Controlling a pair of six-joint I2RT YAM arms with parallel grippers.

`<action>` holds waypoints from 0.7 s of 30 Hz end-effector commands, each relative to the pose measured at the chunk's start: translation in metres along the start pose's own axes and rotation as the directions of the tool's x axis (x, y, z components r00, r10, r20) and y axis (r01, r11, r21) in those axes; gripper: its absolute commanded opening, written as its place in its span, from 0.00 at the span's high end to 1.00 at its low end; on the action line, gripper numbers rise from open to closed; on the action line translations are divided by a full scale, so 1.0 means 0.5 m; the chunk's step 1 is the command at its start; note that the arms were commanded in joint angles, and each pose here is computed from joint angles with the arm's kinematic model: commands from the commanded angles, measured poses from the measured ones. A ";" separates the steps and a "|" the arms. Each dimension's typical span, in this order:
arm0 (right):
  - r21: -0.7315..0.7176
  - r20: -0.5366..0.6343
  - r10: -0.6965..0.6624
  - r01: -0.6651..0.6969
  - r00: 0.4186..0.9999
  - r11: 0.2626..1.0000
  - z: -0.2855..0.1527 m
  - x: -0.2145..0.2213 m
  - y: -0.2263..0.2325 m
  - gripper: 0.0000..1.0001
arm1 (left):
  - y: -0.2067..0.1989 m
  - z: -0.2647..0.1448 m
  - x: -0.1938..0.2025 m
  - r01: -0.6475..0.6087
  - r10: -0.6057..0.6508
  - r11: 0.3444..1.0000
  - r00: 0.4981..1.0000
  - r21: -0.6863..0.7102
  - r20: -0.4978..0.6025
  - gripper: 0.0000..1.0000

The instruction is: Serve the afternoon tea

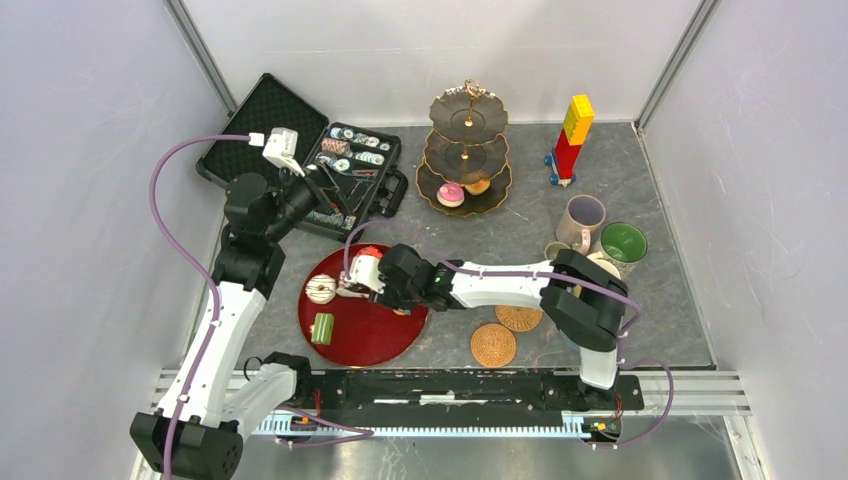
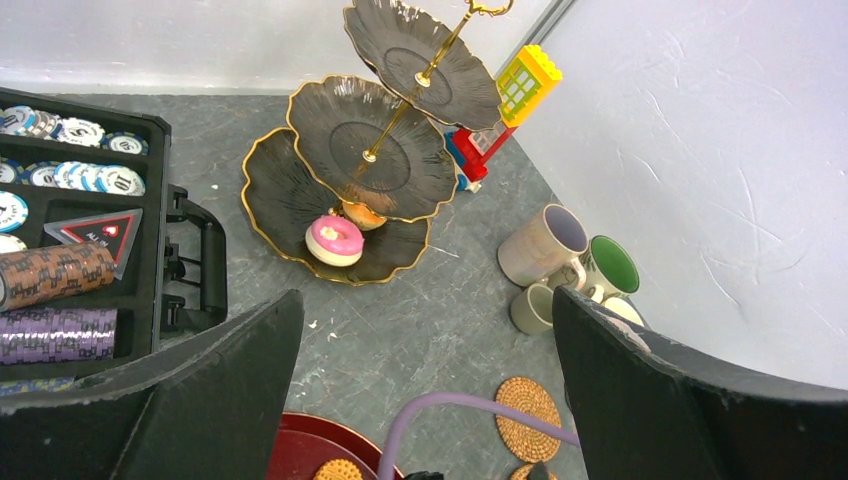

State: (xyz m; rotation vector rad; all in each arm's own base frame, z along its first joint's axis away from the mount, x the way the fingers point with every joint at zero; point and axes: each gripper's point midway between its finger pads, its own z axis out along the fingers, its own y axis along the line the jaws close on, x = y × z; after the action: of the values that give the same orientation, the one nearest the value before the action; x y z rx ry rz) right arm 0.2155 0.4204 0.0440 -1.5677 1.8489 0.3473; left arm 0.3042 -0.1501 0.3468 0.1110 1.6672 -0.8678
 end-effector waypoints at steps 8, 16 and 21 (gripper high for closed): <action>0.111 0.205 0.059 -0.083 0.977 0.990 -0.193 -0.056 -0.045 0.65 | -0.029 0.001 -0.031 0.013 -0.015 0.999 0.999 0.049 0.041 0.00; 0.281 0.206 0.242 -0.294 0.948 0.913 -0.269 0.120 -0.150 0.66 | -0.034 -0.002 -0.034 0.012 -0.015 0.998 0.999 0.056 0.045 0.00; 0.452 0.234 0.449 -0.505 0.863 0.735 -0.314 0.283 -0.260 0.68 | -0.036 -0.002 -0.034 0.013 -0.015 0.998 0.999 0.060 0.045 0.00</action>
State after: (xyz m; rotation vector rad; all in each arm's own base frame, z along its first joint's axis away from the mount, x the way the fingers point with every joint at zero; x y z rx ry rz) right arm 0.2487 0.2337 0.0902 -1.0055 1.9968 0.2110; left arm 0.3043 -0.1506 0.3492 0.1090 1.6584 -0.8744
